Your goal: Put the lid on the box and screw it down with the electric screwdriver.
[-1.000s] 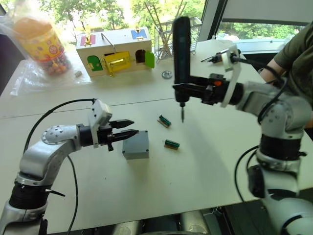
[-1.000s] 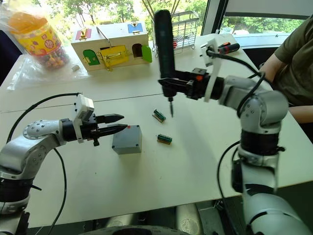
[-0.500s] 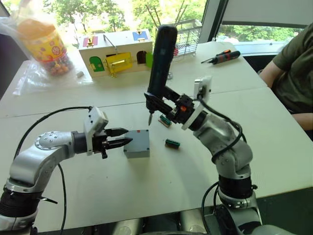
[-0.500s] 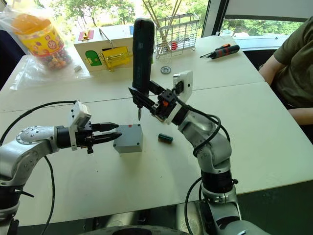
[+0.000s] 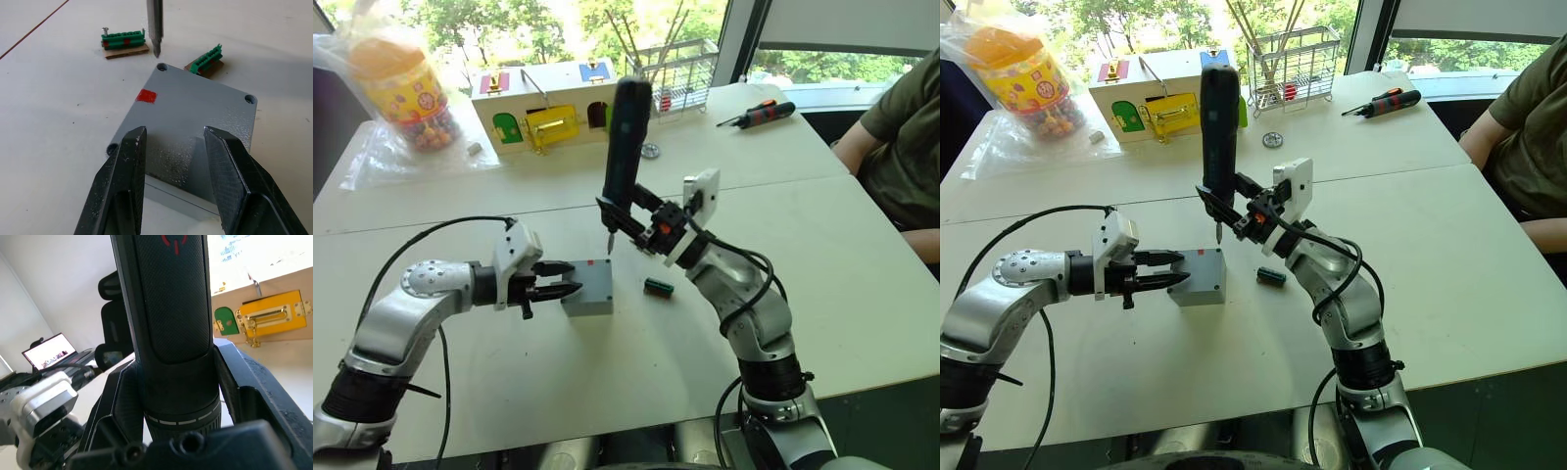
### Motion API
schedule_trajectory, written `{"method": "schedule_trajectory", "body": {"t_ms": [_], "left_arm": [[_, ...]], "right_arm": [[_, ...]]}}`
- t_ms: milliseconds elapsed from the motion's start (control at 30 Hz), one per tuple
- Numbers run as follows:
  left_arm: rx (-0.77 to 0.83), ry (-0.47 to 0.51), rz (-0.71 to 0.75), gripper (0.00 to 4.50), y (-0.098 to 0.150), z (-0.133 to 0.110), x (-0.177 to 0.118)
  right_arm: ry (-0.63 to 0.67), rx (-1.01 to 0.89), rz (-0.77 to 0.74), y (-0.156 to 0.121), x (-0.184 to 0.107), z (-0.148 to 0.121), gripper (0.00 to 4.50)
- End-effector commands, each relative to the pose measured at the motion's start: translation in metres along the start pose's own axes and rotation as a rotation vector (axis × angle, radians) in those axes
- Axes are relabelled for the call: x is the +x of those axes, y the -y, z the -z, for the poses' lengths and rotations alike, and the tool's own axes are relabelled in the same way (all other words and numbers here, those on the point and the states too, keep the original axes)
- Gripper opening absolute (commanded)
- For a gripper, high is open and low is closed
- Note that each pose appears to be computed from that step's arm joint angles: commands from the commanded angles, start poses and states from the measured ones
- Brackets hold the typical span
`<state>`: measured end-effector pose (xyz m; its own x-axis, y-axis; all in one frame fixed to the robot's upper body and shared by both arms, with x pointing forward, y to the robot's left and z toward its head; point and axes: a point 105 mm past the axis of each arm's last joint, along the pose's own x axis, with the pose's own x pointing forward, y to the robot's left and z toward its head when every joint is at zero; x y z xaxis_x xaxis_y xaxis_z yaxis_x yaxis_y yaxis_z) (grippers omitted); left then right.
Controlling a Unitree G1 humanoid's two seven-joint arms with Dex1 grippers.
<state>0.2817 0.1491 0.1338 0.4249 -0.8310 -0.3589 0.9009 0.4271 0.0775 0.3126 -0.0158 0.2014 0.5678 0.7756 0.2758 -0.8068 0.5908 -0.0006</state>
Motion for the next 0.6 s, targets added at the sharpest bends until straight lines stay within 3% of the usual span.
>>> {"method": "schedule_trajectory", "body": {"t_ms": [33,333,467,600], "left_arm": [[0.007,-0.011,0.002,1.86,0.0,0.002,0.001],[0.01,-0.004,0.002,1.86,0.0,0.0,0.002],[0.011,-0.006,0.006,1.86,0.001,-0.001,0.003],[0.012,-0.018,0.019,1.86,0.003,0.001,0.004]], "right_arm": [[0.081,-0.04,-0.033,-0.01,0.002,-0.018,1.81],[0.024,-0.065,-0.034,-0.009,-0.002,-0.002,1.81],[-0.094,-0.068,-0.129,-0.024,-0.006,0.023,1.81],[-0.133,-0.081,-0.147,-0.029,-0.007,0.036,1.81]]}}
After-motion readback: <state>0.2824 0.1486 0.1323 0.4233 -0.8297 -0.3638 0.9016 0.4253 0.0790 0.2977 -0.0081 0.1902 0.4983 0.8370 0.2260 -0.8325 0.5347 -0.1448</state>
